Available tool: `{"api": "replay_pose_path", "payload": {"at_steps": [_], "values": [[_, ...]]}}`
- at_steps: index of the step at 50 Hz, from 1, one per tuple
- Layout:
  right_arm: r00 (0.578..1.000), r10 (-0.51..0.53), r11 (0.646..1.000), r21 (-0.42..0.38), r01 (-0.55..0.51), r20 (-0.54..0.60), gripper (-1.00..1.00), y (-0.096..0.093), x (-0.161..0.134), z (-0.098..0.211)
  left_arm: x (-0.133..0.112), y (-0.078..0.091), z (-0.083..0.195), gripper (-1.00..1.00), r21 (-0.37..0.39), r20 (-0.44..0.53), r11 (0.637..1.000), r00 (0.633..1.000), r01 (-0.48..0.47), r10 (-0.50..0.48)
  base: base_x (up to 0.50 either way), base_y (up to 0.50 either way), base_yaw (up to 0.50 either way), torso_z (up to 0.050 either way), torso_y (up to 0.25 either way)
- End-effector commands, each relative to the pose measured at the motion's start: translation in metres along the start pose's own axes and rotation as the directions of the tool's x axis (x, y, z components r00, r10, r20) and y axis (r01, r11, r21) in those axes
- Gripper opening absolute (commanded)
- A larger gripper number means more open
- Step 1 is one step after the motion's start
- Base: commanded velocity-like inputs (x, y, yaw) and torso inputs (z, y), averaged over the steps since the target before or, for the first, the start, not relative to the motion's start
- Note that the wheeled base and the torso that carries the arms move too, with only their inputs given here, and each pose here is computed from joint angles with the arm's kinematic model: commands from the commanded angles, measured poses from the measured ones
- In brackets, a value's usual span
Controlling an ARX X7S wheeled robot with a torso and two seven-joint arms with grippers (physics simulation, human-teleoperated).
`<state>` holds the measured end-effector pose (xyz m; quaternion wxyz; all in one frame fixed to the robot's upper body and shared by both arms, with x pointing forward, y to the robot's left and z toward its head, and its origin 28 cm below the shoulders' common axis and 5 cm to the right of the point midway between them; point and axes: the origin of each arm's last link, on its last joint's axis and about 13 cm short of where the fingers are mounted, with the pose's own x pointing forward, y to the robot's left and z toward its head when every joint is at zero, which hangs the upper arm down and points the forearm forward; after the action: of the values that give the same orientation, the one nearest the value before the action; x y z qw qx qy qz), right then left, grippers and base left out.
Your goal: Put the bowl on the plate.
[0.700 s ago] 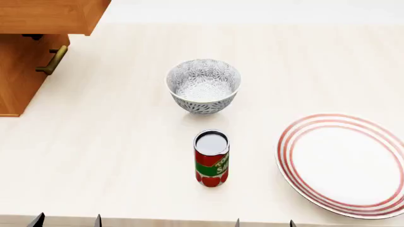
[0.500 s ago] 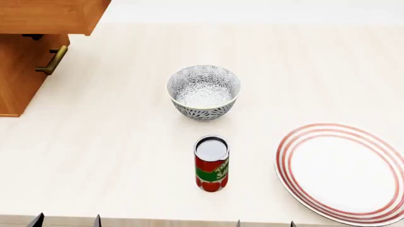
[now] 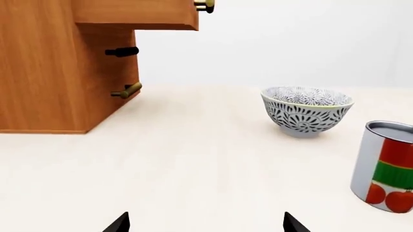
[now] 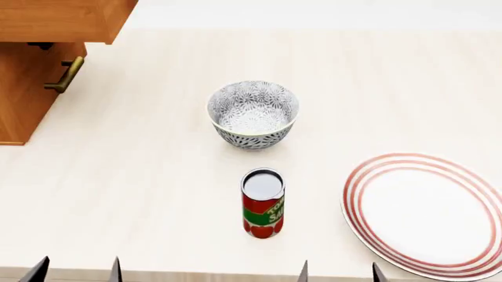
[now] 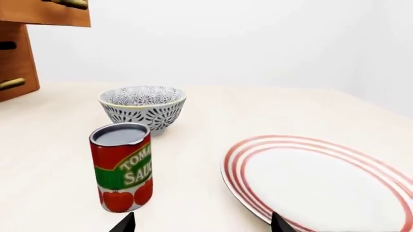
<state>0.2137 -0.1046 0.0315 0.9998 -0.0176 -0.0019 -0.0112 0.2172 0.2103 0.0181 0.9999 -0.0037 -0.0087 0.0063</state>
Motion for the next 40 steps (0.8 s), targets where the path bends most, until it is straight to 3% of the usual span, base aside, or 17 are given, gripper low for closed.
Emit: {"api": "replay_pose_path", "payload": {"at_steps": [1, 10, 17, 40], "values": [[1.0, -0.006, 1.0, -0.012, 0.006, -0.008, 1.0, -0.007, 0.012, 0.014, 0.011, 0.002, 0.006, 1.0, -0.013, 0.009, 1.0, 1.0, 0.0, 0.0, 0.0, 0.0, 0.0, 0.0, 0.0], [0.999, -0.042, 0.999, 0.021, 0.043, -0.024, 1.0, -0.014, 0.024, 0.026, 0.025, 0.005, 0.017, 1.0, -0.017, 0.039, 1.0, 0.999, -0.009, 0.01, 0.0, 0.0, 0.0, 0.0, 0.0], [0.995, -0.101, 0.995, -0.017, 0.101, -0.02, 1.0, -0.024, 0.029, 0.037, 0.032, 0.007, 0.021, 1.0, -0.011, 0.05, 1.0, 0.999, -0.021, 0.021, 0.0, 0.0, 0.0, 0.0, 0.0], [0.996, -0.091, 0.996, -0.025, 0.091, 0.002, 1.0, -0.035, 0.031, 0.054, 0.03, 0.01, 0.03, 1.0, -0.006, 0.088, 0.999, 0.996, -0.032, 0.033, 0.0, 0.0, 0.0, 0.0, 0.0]]}}
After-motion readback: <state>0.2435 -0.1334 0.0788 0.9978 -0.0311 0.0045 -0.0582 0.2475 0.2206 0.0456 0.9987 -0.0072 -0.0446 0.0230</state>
